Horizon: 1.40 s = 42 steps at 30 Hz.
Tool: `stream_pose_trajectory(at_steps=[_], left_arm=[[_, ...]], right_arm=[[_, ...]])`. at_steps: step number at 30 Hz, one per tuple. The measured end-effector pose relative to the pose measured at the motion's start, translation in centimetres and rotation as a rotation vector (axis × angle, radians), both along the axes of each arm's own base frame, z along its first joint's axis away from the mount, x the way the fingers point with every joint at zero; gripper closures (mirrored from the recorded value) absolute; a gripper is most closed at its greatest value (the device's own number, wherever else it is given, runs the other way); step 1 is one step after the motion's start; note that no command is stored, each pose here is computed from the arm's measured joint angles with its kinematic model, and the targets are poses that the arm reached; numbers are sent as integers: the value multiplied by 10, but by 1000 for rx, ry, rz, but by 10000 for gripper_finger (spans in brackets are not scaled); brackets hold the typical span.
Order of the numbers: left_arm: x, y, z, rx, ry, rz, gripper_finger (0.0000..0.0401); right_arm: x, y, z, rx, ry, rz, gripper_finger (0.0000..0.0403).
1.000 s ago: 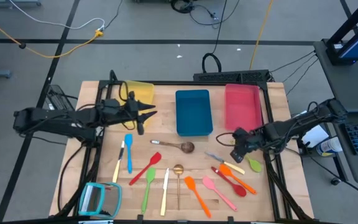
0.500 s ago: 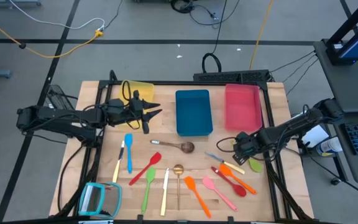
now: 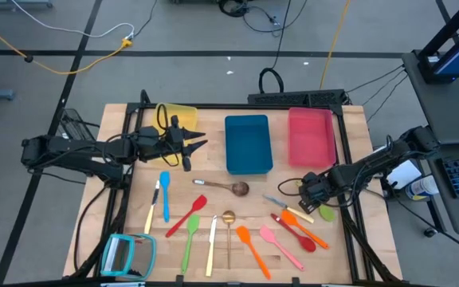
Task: Pick & Place Kitchen Items
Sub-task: Put the green serving spoon into the red bin
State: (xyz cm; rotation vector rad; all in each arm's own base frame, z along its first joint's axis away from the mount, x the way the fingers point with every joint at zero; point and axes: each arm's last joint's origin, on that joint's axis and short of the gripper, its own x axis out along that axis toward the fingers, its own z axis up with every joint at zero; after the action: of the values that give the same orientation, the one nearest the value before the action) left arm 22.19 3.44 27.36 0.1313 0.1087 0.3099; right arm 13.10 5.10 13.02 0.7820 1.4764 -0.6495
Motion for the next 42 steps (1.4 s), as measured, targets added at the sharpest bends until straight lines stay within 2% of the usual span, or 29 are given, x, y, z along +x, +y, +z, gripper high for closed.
stream_pose_trajectory(at_steps=[4, 12, 15, 18, 24, 30, 35, 42], left_arm=[[0, 0, 0, 7, 3, -1, 290], [0, 0, 0, 25, 9, -3, 290], [0, 0, 0, 25, 10, -3, 290], [0, 0, -1, 27, 15, -3, 290], [0, 0, -1, 29, 22, -3, 290], [0, 0, -2, 29, 23, -3, 290], [0, 0, 0, 30, 9, -3, 290], [0, 0, 1, 23, -10, -2, 290]], right_arm=[[0, 0, 0, 3, 0, 1, 378], [7, 4, 10, 91, -124, -4, 359], [14, 7, 22, 149, -234, 3, 369], [16, 6, 29, 145, -323, 30, 377], [28, 4, 48, 37, -626, 87, 376], [37, -6, 70, -170, -898, 150, 370], [36, -23, 85, -281, -1010, 137, 375], [26, -55, 98, -484, -1040, 131, 370]])
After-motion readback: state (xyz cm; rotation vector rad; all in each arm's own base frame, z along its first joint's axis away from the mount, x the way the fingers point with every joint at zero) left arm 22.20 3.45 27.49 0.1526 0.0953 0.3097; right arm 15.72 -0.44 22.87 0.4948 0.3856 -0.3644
